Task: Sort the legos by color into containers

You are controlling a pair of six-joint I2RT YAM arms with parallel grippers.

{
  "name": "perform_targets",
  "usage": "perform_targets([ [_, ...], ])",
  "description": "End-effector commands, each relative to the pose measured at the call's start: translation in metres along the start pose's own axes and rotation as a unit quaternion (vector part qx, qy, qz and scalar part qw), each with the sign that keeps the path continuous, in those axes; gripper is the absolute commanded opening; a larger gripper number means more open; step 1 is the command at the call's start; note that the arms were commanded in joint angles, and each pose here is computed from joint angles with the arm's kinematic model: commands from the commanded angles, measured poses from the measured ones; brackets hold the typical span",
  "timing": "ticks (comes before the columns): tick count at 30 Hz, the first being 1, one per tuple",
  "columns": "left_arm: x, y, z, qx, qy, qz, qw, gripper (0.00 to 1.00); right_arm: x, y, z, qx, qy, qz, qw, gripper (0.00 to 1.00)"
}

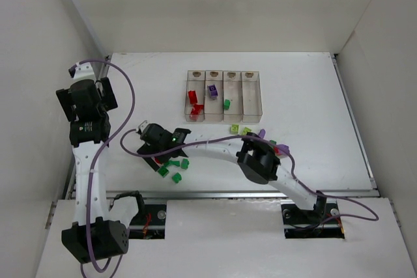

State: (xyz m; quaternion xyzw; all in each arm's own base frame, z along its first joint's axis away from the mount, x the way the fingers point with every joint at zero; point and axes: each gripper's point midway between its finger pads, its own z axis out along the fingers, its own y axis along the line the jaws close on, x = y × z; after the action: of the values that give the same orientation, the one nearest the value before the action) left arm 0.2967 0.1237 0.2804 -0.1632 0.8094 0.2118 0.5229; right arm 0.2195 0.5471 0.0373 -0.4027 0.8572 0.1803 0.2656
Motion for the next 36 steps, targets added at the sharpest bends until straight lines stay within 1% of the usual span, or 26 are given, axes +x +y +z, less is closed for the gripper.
perform_targets([
  [1, -0.005, -0.004, 0.0, 0.008, -0.012, -0.013, 1.0, 1.0, -0.023, -0.002, 0.008, 0.027, -0.041, 0.001, 0.999, 0.87],
  [5, -0.005, -0.004, 0.0, 0.008, -0.012, -0.013, 1.0, 1.0, -0.016, -0.004, 0.015, 0.045, -0.036, -0.004, 0.998, 0.75],
  [6, -0.005, -0.004, 0.0, 0.008, -0.012, -0.013, 1.0, 1.0, -0.017, -0.005, 0.015, 0.049, -0.037, -0.003, 0.998, 0.69],
  [9, -0.005, -0.004, 0.0, 0.008, -0.012, -0.013, 1.0, 1.0, -0.013, -0.008, 0.02, 0.055, -0.033, -0.004, 0.998, 0.57],
  [10, -0.005, -0.004, 0.0, 0.008, -0.012, -0.013, 1.0, 1.0, -0.013, -0.008, 0.02, 0.055, -0.033, -0.004, 0.998, 0.47],
  [12, -0.005, -0.004, 0.0, 0.008, -0.012, -0.013, 1.0, 1.0, -0.006, -0.01, 0.021, 0.058, -0.024, -0.006, 0.998, 0.37],
  [13, -0.005, -0.004, 0.0, 0.008, -0.012, -0.013, 1.0, 1.0, -0.003, -0.011, 0.019, 0.059, -0.02, -0.007, 0.998, 0.27],
  [14, -0.005, -0.004, 0.0, 0.008, -0.012, -0.013, 1.0, 1.0, -0.011, -0.009, 0.011, 0.057, -0.029, -0.005, 0.998, 0.24],
  [15, -0.005, -0.004, 0.0, 0.008, -0.012, -0.013, 1.0, 1.0, -0.009, -0.01, 0.009, 0.057, -0.027, -0.005, 0.998, 0.21],
  [16, -0.005, -0.004, 0.0, 0.008, -0.012, -0.013, 1.0, 1.0, -0.016, -0.009, 0.005, 0.054, -0.038, -0.003, 0.998, 0.18],
  [17, -0.005, -0.004, 0.0, 0.008, -0.012, -0.013, 1.0, 1.0, -0.016, -0.007, 0.001, 0.049, -0.036, -0.004, 0.998, 0.13],
  [21, -0.003, -0.006, -0.001, 0.014, -0.012, -0.013, 1.0, 1.0, -0.034, -0.004, -0.016, 0.042, -0.062, 0.001, 0.997, 0.13],
  [23, -0.003, -0.006, -0.001, 0.014, -0.012, -0.013, 1.0, 1.0, -0.038, -0.004, -0.018, 0.045, -0.067, 0.002, 0.997, 0.17],
  [24, -0.003, -0.006, -0.001, 0.014, -0.012, -0.013, 1.0, 1.0, -0.042, -0.003, -0.02, 0.043, -0.072, 0.003, 0.996, 0.29],
  [25, -0.005, -0.005, -0.004, 0.014, -0.016, -0.014, 1.0, 1.0, -0.043, -0.003, -0.022, 0.043, -0.072, 0.003, 0.996, 0.37],
  [26, -0.005, -0.005, -0.004, 0.014, -0.016, -0.014, 1.0, 1.0, -0.04, -0.006, -0.022, 0.05, -0.066, -0.003, 0.997, 0.48],
  [27, -0.005, -0.006, -0.004, 0.018, -0.017, -0.014, 1.0, 1.0, -0.04, -0.006, -0.022, 0.05, -0.066, -0.003, 0.997, 0.61],
  [29, -0.005, -0.006, -0.004, 0.018, -0.017, -0.014, 1.0, 1.0, -0.035, -0.01, -0.025, 0.059, -0.056, -0.005, 0.997, 0.67],
  [33, -0.005, -0.009, -0.004, 0.027, -0.017, -0.014, 0.999, 1.0, -0.023, -0.018, -0.027, 0.073, -0.045, -0.007, 0.996, 0.68],
  [36, -0.005, -0.011, -0.004, 0.032, -0.017, -0.014, 0.999, 1.0, -0.028, -0.017, -0.034, 0.07, -0.053, -0.01, 0.996, 0.68],
])
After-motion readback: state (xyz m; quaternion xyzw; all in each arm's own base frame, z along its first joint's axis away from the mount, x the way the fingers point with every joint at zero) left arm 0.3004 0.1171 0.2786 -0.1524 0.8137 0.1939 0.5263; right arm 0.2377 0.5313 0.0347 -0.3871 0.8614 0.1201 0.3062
